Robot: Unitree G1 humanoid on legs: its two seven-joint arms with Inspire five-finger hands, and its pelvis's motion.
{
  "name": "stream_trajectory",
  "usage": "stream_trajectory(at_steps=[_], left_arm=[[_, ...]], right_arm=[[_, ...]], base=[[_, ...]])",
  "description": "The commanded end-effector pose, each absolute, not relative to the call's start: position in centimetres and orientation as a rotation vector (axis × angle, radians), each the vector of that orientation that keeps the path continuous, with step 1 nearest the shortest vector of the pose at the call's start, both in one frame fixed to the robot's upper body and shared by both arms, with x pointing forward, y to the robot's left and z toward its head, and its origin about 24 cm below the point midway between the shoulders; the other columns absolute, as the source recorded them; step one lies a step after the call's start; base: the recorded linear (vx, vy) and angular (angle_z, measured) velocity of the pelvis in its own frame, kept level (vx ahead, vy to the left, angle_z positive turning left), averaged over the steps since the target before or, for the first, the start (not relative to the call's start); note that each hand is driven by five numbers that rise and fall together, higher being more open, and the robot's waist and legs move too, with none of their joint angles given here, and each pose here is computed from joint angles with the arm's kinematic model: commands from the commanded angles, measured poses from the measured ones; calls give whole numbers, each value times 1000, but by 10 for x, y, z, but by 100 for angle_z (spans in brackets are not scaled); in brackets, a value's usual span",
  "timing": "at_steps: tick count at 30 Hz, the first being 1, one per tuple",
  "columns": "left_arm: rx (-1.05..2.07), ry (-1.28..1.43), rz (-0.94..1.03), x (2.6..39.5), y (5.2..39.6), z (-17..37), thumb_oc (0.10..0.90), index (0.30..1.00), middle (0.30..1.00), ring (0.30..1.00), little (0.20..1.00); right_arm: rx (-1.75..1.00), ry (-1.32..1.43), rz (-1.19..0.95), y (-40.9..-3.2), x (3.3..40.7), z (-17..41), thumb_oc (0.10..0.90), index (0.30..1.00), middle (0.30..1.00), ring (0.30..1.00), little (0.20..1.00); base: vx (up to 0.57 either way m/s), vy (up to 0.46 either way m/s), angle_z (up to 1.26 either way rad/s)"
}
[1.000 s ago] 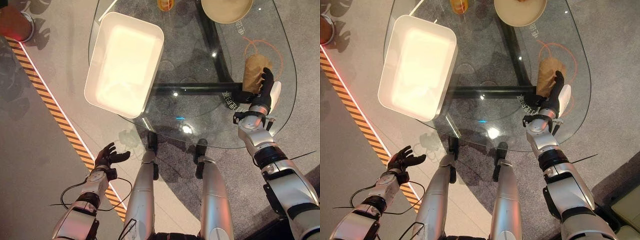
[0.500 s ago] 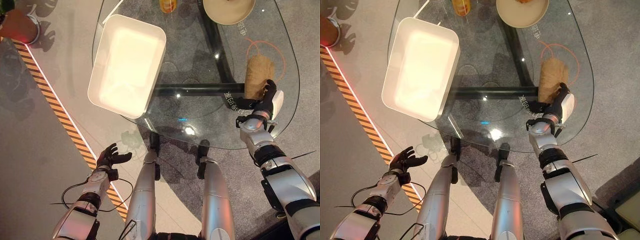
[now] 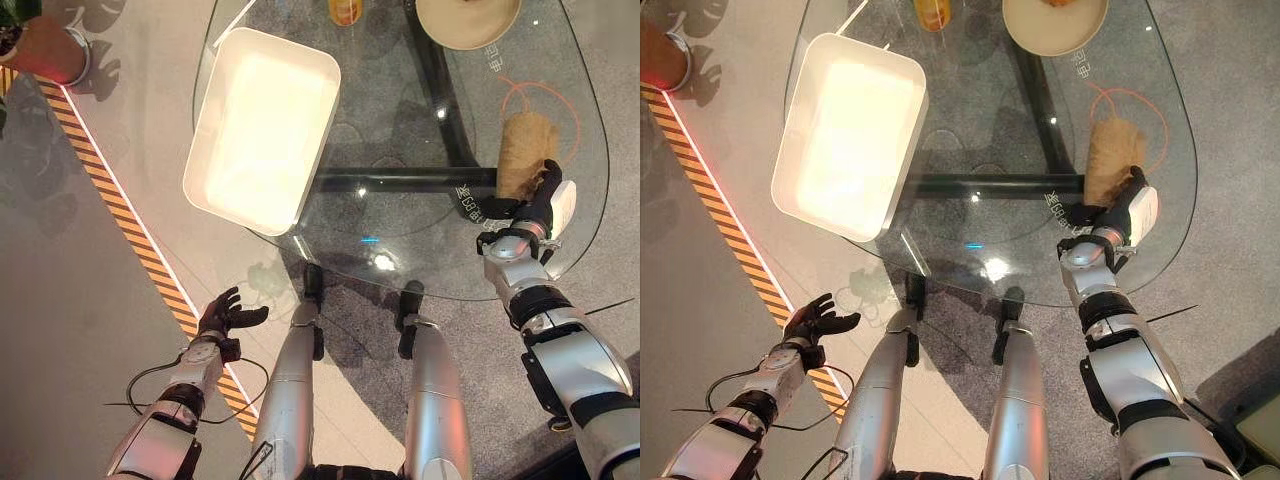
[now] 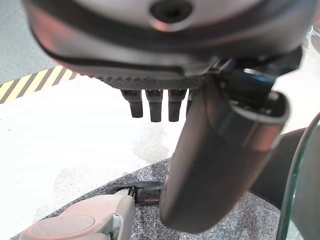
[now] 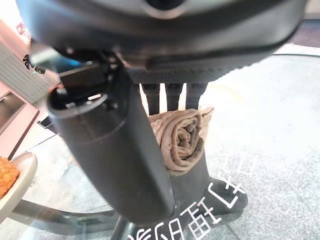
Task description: Wipe the table with a cloth and put it in the basket.
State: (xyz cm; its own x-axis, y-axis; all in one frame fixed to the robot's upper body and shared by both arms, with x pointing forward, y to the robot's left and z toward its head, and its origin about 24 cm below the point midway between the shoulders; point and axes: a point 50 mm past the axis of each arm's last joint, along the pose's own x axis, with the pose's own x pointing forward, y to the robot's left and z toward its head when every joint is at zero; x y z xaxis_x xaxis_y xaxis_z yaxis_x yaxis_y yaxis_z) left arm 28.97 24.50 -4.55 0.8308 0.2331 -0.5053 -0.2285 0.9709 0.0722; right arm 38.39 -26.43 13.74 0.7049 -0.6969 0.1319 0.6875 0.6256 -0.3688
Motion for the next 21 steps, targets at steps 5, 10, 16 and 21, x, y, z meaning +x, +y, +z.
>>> stream_trajectory(at_steps=[5,10,16,21], left_arm=[[26,591,305,278,249,-58,800,900,900,900,900],[27,592,303,277,250,-58,800,900,900,900,900],[30,587,299,281,249,-56,800,900,900,900,900],[32,585,294,283,249,-54,800,900,900,900,900]], right_arm=[[-466,-39,-935,-292,381,169,800,900,900,900,900],[-497,-34,-956,-294,381,172,800,900,900,900,900],[-526,-12,-951,-297,381,172,100,300,300,300,200],[-559,-17,-942,-299,381,171,100,300,300,300,200]], base=[[0,0,0],[0,0,0],[0,0,0],[0,0,0]])
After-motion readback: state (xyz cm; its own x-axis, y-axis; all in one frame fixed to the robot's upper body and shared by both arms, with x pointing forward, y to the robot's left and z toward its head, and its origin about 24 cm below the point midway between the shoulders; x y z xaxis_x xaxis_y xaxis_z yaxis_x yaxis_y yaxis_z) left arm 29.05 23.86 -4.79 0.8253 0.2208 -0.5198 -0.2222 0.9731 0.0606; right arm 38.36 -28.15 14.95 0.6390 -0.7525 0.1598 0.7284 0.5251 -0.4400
